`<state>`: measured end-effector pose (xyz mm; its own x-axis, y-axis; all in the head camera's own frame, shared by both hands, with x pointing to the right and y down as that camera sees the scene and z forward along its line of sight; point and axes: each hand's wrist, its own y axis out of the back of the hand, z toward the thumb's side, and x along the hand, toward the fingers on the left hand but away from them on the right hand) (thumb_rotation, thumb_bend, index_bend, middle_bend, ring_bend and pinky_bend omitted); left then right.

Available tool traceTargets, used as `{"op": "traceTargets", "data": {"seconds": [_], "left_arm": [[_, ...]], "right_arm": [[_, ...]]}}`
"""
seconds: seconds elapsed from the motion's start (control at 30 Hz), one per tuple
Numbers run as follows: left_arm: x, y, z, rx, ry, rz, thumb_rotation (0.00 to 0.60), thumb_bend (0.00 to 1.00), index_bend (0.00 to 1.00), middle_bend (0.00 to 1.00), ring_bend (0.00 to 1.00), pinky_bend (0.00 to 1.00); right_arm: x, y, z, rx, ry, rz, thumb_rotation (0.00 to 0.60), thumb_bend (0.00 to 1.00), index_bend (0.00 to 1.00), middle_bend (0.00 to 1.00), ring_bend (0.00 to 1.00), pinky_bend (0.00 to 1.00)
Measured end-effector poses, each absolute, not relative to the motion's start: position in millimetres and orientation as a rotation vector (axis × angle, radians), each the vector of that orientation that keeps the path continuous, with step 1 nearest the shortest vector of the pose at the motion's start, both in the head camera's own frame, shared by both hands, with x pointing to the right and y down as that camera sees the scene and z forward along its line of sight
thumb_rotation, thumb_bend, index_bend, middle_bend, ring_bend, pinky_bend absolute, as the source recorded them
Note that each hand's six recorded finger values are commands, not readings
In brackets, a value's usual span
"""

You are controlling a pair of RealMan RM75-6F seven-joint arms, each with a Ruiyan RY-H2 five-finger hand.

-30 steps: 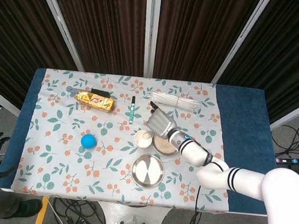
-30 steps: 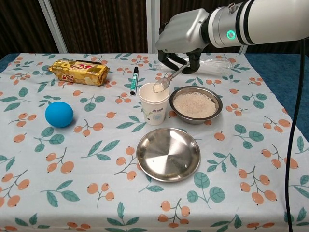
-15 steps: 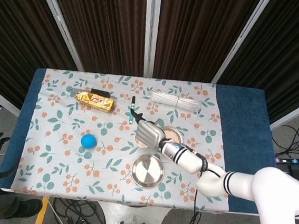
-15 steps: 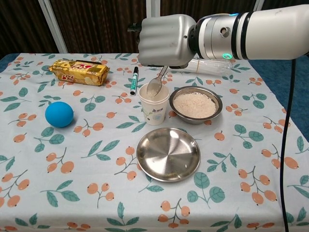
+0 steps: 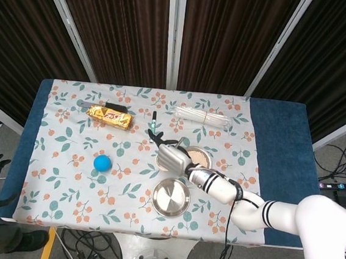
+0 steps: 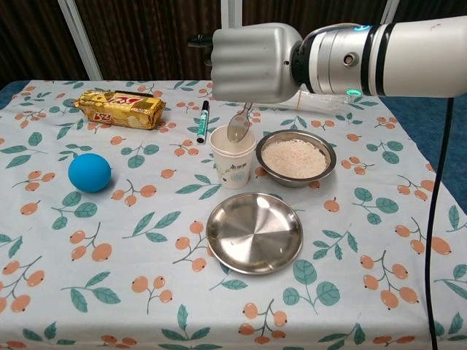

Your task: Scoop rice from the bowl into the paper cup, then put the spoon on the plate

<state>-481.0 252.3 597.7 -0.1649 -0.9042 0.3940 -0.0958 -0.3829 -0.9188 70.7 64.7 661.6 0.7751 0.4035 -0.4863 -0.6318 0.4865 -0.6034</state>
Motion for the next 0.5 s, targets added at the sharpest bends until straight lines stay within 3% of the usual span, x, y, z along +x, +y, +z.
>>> {"op": "traceTargets", "data": {"seconds": [0.5], "left_arm": [[-480.1, 253.1, 595.8, -1.454, 1.172, -1.617, 0.6, 0.13, 0.25, 0.21, 0.13, 0.15]], "right_arm": [[65.7, 74.8, 667.5, -0.732, 0.304, 0.571, 0.6, 0.33, 0.62, 0.6, 0.27, 0.0]]}}
